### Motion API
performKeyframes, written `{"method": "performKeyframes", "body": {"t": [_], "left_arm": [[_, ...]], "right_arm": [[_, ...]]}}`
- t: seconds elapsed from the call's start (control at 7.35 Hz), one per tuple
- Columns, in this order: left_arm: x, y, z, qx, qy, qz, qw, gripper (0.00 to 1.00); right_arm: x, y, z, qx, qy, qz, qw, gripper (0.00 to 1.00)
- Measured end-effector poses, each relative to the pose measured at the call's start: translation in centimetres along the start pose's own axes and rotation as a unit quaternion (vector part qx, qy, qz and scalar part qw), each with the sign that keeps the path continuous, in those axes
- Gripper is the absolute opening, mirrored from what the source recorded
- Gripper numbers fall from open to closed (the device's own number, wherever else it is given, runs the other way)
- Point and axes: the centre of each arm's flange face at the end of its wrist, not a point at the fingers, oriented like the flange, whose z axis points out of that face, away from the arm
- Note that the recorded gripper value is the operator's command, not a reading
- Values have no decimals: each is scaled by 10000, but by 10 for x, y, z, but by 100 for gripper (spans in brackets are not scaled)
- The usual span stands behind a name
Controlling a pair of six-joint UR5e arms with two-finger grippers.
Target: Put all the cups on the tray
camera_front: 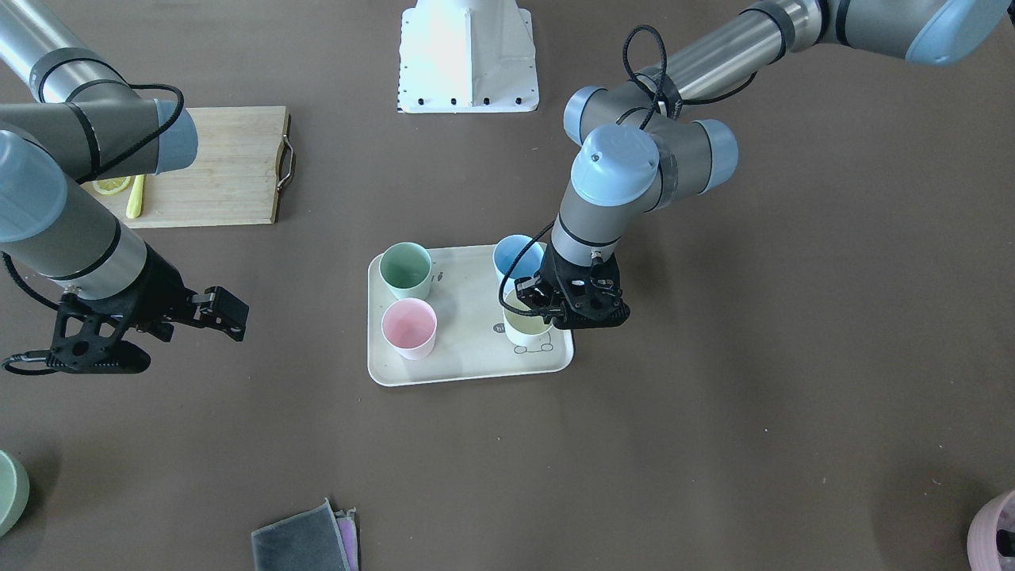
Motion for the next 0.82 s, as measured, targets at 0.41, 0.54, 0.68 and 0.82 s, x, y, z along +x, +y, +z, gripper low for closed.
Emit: {"method": "performKeyframes", "body": {"t": [0.41, 0.54, 0.68, 0.82], "left_arm": [[-17, -13, -50, 292, 232, 101, 9993, 98], [-48, -30, -68, 464, 184, 300, 9983, 98], [-95, -47, -92, 604, 84, 631, 9961, 98], [-148, -60, -114, 630, -23, 1072, 9922, 98]], "right_arm": [[62, 6, 2, -89, 113, -42, 9999, 100], [99, 16, 4, -133, 194, -167, 9996, 100], [140, 27, 2, -163, 275, -302, 9990, 100], [187, 39, -3, -219, 330, -365, 9985, 100]]}}
